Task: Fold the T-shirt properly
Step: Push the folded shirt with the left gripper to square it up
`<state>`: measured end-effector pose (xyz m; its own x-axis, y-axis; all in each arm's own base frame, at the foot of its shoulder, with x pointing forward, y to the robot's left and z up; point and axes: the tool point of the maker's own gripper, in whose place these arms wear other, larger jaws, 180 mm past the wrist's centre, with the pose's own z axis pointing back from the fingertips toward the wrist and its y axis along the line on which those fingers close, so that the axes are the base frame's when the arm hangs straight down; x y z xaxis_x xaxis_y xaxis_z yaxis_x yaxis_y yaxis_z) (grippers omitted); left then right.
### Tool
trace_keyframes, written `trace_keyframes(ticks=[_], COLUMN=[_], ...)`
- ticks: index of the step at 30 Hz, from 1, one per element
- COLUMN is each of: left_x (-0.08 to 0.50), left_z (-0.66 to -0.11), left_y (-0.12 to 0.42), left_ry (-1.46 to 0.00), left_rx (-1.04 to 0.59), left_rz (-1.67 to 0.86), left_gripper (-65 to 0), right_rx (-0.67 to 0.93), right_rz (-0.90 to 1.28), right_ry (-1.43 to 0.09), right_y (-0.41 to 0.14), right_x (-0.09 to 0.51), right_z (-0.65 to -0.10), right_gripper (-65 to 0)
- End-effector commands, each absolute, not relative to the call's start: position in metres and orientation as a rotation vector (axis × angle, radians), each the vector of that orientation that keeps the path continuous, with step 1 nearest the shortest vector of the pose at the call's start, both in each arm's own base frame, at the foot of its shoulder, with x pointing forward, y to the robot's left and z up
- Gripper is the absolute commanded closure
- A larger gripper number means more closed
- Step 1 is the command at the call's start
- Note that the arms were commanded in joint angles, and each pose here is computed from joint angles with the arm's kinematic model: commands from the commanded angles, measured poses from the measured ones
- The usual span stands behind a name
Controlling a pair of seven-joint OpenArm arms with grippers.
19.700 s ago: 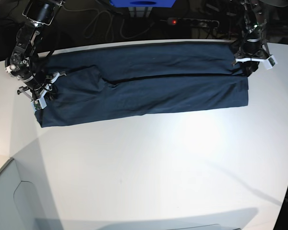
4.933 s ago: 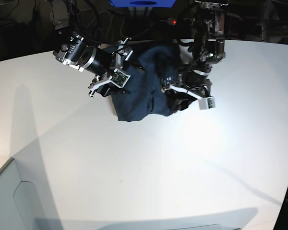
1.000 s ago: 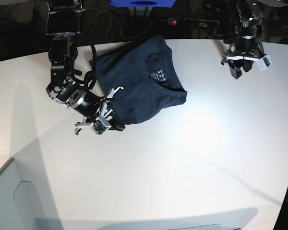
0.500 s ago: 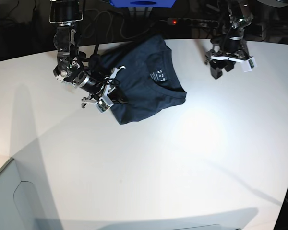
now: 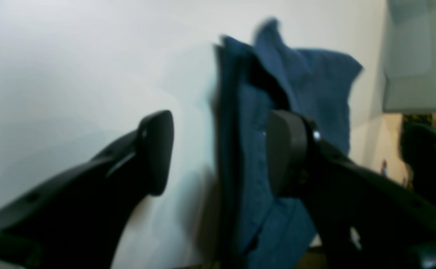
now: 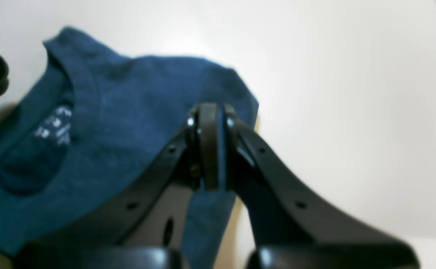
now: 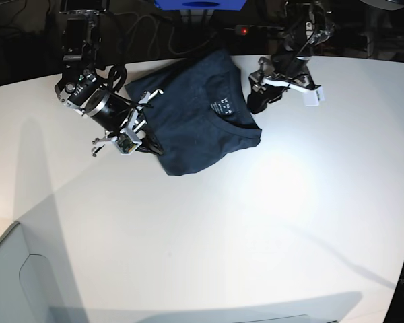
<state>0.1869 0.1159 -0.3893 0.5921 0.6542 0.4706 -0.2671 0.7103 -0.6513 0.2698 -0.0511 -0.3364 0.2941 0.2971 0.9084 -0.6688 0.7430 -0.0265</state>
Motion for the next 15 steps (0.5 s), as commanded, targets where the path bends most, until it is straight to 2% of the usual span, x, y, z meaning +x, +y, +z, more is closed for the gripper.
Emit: trace_keyframes(ticks=[1,12,15], left_x=[0.191,0.185,0.18], left_z=[-0.382,-0.409,-0.414], left_y=[0.11,0.078,0.071], left_ry=[-0.784,-0.676,-0.649], left_rx=[-0.588,-0.646,-0.652], left_rz=[0.559,0.528,0.505], left_gripper=[-37.4,-37.1,-31.0], right_rx=[0.414,0.408,0.405], right_rz=[0.662,0.669,0.673], right_ry=[-1.142,-1.099,-1.097], right_y=[-0.049,-0.054,-0.055], right_x=[0.271,0.257,0.256], right_z=[-0.325,-0.335,-0.336], right_gripper=[-0.2,-0.2,-0.2])
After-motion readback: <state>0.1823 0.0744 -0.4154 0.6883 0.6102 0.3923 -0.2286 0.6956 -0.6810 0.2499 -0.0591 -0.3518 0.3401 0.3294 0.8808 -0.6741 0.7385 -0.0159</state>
